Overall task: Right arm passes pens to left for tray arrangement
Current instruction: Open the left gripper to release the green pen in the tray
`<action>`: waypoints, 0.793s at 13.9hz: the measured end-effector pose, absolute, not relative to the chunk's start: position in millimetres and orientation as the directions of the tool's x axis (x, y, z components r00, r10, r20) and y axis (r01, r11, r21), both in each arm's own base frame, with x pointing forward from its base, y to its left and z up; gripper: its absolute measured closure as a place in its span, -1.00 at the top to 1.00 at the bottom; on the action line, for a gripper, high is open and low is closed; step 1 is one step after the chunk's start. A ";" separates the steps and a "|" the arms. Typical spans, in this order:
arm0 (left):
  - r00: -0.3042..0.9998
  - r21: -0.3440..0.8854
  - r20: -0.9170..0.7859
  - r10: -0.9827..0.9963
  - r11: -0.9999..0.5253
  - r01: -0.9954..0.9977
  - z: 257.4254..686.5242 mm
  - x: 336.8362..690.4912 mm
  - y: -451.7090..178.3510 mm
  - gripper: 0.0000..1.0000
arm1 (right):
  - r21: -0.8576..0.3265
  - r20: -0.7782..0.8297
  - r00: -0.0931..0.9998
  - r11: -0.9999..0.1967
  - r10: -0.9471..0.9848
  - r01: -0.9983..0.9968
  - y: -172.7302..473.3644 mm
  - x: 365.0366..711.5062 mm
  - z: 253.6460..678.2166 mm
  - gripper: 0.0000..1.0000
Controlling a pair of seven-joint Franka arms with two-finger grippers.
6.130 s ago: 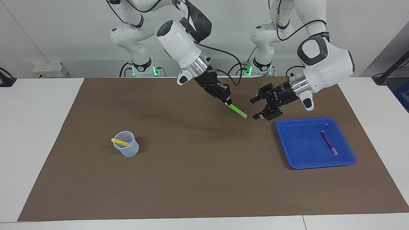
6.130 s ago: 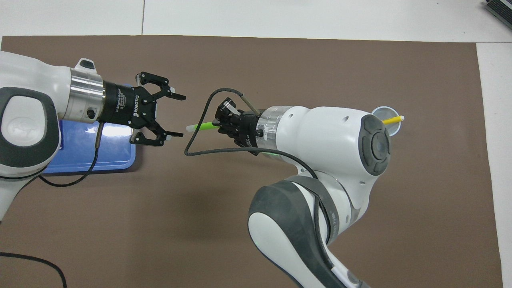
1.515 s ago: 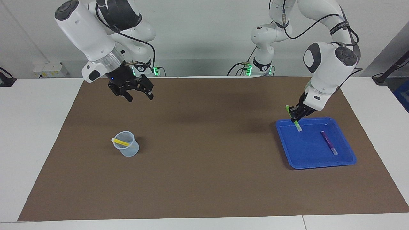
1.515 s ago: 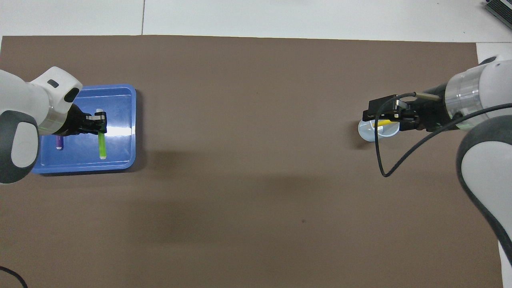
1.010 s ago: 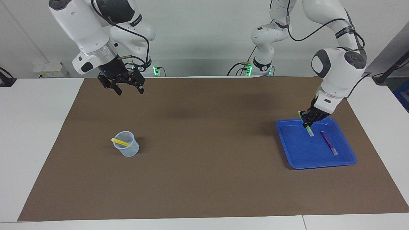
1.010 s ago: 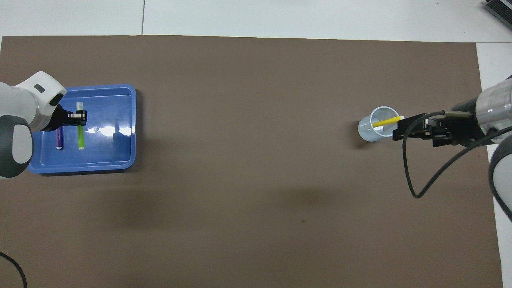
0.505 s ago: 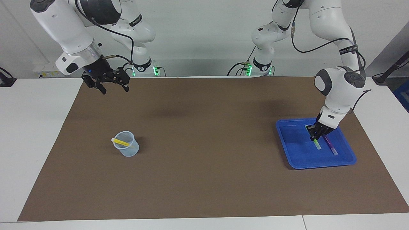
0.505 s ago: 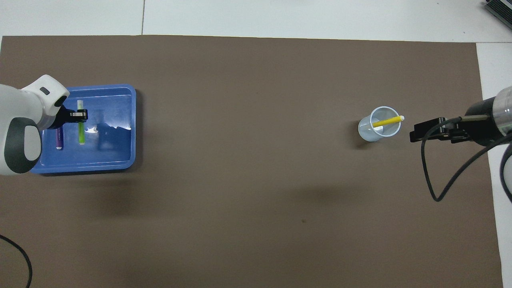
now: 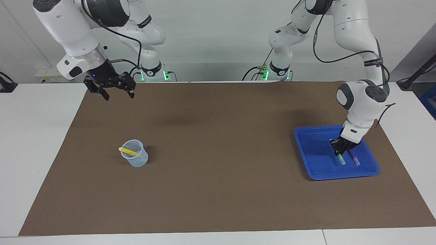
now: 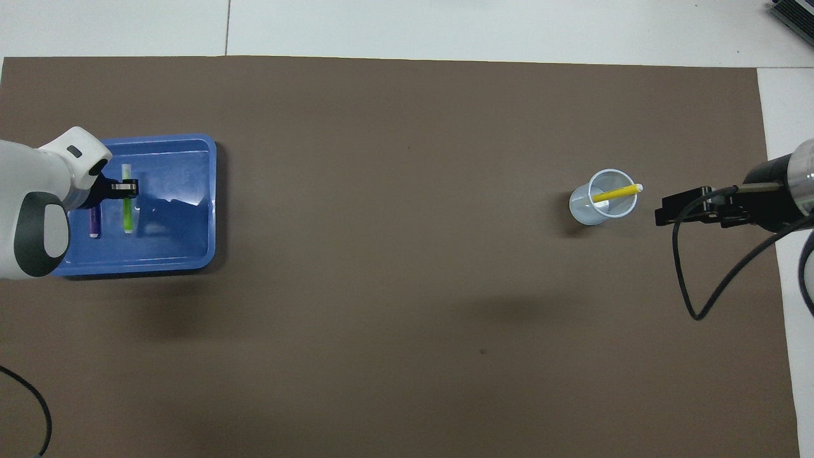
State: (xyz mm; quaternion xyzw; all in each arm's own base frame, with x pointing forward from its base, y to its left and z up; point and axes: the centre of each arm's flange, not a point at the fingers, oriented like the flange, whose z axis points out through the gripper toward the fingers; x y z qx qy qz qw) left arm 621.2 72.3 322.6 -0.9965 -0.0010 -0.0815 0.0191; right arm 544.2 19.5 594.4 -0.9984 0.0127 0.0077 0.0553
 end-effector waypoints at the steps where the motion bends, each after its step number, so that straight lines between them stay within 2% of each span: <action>1: 0.988 -0.037 0.156 0.001 -0.999 0.007 319.7 619.7 73.6 -0.67 | -0.110 -0.016 1.000 -0.994 -0.024 -0.026 19.8 544.1 594.6 1.00; 11: 0.992 -0.034 0.127 0.004 -0.999 0.008 306.2 610.8 75.6 -0.67 | -0.110 -0.007 1.000 -0.994 -0.019 -0.019 22.8 541.6 599.7 1.00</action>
